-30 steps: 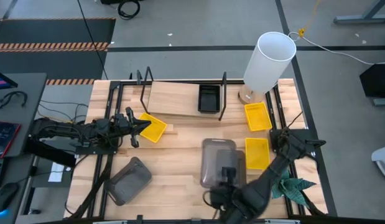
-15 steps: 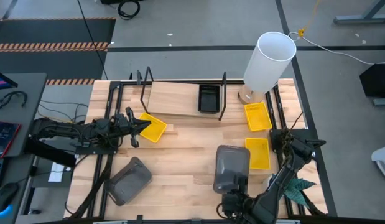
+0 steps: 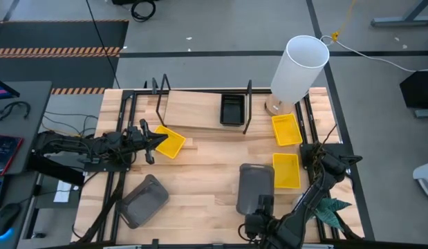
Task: Stack baskets on shelf by color
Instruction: Stack the light black bin on the top of the light black bin
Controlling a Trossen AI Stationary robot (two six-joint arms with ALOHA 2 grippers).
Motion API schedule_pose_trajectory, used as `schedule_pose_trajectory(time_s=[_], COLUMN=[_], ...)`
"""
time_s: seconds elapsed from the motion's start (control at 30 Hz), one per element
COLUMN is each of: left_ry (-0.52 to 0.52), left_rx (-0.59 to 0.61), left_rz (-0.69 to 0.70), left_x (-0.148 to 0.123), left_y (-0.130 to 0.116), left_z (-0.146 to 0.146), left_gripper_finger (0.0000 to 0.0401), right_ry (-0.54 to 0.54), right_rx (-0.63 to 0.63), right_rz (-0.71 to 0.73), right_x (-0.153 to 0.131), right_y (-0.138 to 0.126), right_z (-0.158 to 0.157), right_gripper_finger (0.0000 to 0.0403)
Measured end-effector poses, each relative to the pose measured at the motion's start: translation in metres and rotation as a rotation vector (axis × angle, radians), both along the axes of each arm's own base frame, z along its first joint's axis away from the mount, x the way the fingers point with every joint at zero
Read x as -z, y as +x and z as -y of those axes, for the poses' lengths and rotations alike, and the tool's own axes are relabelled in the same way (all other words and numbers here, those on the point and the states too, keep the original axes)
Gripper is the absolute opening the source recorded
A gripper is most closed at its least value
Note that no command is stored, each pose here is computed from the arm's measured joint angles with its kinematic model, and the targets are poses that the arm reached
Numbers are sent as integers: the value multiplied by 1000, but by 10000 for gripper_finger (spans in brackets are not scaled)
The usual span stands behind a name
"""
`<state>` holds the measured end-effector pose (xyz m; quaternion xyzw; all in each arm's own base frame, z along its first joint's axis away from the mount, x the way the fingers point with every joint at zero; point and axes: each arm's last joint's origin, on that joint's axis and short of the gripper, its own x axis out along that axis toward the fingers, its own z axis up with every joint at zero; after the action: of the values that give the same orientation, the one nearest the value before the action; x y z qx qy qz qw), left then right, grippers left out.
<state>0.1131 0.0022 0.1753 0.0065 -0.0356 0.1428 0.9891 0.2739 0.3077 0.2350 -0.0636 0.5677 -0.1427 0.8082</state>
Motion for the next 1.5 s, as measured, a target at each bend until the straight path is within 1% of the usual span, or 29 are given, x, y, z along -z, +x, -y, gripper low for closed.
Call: schedule_pose_trajectory(time_s=[0.17,0.37,0.6,0.7,0.8,0.9,1.0,1.1,1.27,1.4,1.5], left_ry=[0,0,0,0,0,0,0,0,0,0,0], left_rx=[0,0,0,0,0,0,0,0,0,0,0], left_rz=[0,0,0,0,0,0,0,0,-1,-1,-4], left_x=[0,0,0,0,0,0,0,0,0,0,0], left_y=[0,0,0,0,0,0,0,0,0,0,0], left_z=[0,0,0,0,0,0,0,0,0,0,0], left_gripper_finger=[36,30,27,32,35,35,31,27,27,33,36], right_ry=[10,25,71,87,89,67,62,109,209,284,303], right_rx=[50,103,110,123,139,175,191,187,206,172,138], right_rz=[10,19,-49,-22,80,225,355,452,669,724,755], right_x=[0,0,-2,-9,-16,-19,-21,-22,-34,-33,-23], right_y=[3,5,8,11,21,37,62,91,135,163,182], right_z=[3,6,10,16,22,29,40,52,73,94,105], right_gripper_finger=[46,82,127,137,139,136,131,128,129,130,130])
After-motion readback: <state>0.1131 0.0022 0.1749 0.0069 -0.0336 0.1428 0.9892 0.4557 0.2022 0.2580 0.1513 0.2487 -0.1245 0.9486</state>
